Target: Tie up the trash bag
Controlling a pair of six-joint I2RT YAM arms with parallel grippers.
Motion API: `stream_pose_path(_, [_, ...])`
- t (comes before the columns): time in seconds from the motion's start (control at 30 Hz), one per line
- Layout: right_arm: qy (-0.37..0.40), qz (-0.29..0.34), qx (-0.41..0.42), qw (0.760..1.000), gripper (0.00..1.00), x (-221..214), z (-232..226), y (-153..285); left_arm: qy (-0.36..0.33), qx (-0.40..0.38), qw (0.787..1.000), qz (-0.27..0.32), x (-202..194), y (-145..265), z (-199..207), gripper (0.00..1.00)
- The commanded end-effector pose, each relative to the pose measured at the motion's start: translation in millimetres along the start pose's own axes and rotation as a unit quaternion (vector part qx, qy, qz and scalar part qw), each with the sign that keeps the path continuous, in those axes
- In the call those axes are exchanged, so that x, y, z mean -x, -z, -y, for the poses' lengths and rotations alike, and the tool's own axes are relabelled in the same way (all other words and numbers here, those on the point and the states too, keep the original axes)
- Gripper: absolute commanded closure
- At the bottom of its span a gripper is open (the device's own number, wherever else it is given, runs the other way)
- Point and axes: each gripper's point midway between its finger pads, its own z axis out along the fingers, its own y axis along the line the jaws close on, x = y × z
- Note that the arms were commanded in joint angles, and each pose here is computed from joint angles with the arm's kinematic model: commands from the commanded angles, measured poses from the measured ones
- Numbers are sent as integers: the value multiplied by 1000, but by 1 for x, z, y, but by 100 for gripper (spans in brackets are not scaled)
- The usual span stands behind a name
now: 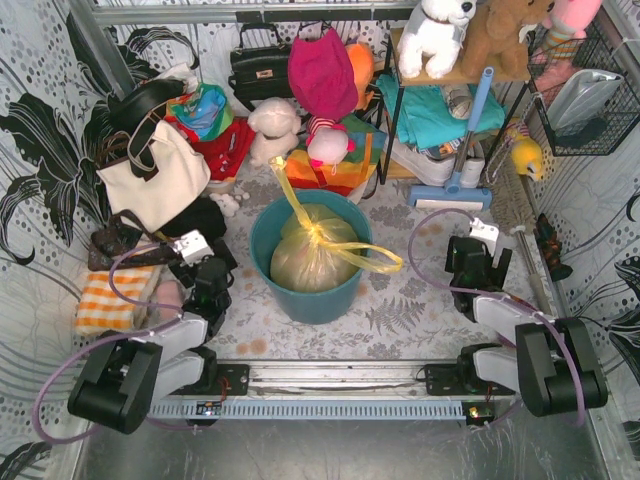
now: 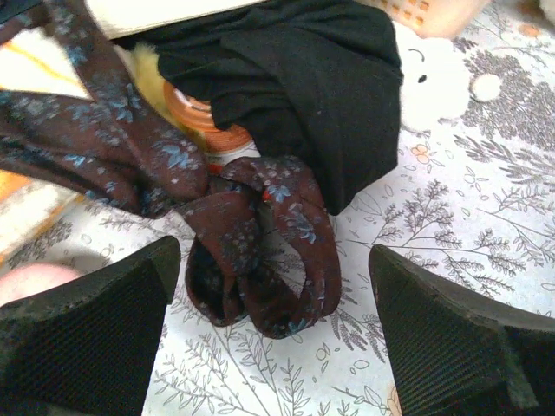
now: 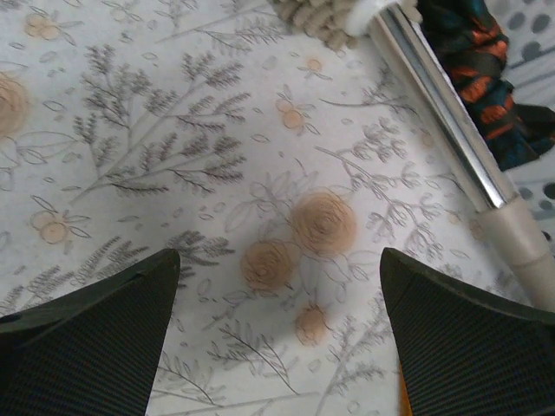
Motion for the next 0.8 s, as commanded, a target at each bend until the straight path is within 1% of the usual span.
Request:
stream_pose_path(0.0, [-44,101,42,993,3,44,-20,-9,34,-62,992,109,56,-8,33,2])
stream_pose_path(0.07, [-37,126,65,989,3,53,-28,-10,18,-75,990,117,59,-11,41,2])
stream_pose_path(0.17, [-32,138,98,985,3,60,-41,-12,-11,-93,988,120,58,-18,53,2])
stream_pose_path(0.27, [-55,168,115,977,3,71,-48,-13,-6,-117,985,124,52,-22,59,2])
stream_pose_path(0.3, [-56,176,122,975,3,74,-50,-13,-10,-127,982,137,55,-22,61,2])
stream_pose_path(0.37, [-49,173,122,976,3,75,-52,-17,-10,-144,982,119,51,-22,65,2])
stream_pose_path(0.43, [-35,178,146,973,3,73,-59,-17,-19,-182,975,124,49,-18,73,2])
stream_pose_path(0.47, [-32,189,159,968,3,72,-61,-15,-16,-185,975,124,49,-17,72,2])
stream_pose_path(0.57, [-46,220,164,961,3,73,-60,-15,-24,-218,968,125,41,-14,74,2])
stream_pose_path(0.6, [-49,215,170,960,3,70,-60,-16,-26,-220,966,136,44,-15,76,2])
stream_pose_path(0.67, [-50,210,178,960,3,66,-62,-20,-24,-222,968,112,40,-19,79,2])
stream_pose_path(0.7, [-45,222,179,957,3,70,-63,-21,-25,-217,970,109,39,-23,78,2])
stream_pose_path(0.77, [-36,188,197,962,3,63,-71,-26,-22,-206,973,102,37,-27,76,2])
